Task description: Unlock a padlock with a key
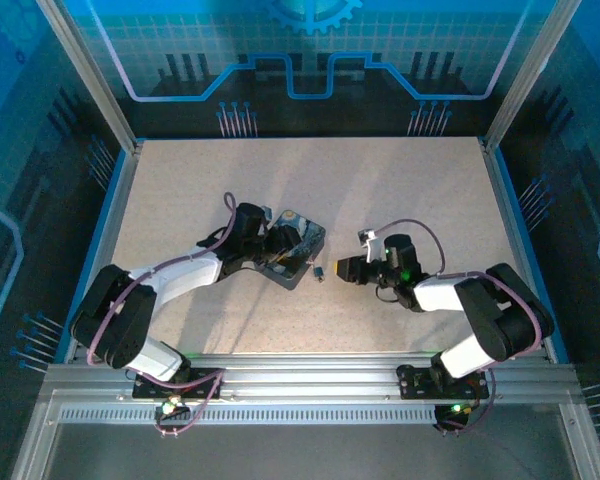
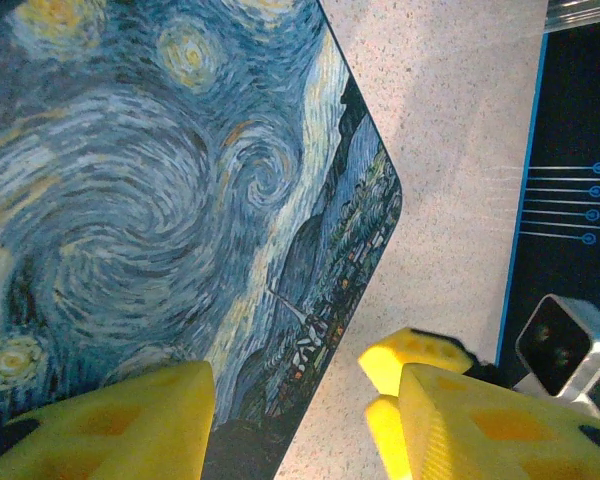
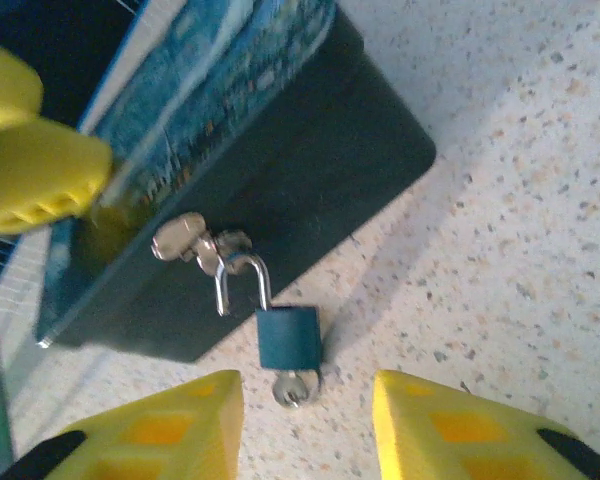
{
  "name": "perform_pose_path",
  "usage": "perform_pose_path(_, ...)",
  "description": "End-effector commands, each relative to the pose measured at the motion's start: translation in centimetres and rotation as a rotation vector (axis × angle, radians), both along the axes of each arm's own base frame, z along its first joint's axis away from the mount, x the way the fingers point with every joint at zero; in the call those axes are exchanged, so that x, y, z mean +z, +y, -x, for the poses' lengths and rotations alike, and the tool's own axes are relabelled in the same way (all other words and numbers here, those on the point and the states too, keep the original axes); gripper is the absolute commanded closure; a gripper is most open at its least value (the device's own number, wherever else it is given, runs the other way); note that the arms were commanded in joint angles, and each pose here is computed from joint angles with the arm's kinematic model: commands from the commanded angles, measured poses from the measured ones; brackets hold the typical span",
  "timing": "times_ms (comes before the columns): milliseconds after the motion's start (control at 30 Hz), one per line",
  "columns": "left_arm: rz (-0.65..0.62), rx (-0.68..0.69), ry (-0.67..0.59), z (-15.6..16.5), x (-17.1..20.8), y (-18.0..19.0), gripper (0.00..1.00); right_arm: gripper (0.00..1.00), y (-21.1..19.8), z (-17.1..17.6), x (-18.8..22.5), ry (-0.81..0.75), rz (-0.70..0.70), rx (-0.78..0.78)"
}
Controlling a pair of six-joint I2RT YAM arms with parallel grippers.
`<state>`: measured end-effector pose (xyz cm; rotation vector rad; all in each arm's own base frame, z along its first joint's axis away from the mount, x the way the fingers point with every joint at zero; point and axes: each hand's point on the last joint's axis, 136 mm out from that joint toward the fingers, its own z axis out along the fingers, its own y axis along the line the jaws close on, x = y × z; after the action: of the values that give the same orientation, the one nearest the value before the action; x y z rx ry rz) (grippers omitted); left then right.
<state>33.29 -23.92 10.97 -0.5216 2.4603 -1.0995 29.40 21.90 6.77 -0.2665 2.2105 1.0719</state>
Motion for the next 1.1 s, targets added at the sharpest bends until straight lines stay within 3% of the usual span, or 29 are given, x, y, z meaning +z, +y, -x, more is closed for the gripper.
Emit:
perform_pose_path(0,-0.07,0.005,0.09,2.0,-3.0,1.8,0.47,0.51,0.7,0.5,1.7,-0.016,-0.067,0.109)
perform_pose_path(233,-0.068,0.018,0.089,2.3,-3.1,2.5,0.47,0.29,2.9,0.6,2.7,-0.048,-0.131,0.222)
perform_pose_path(1067,-0.067,0.046,0.093,2.4,-2.9,4.0,0.47,0.31,9.1,0.0,-1.9,0.083,-0.161,0.412)
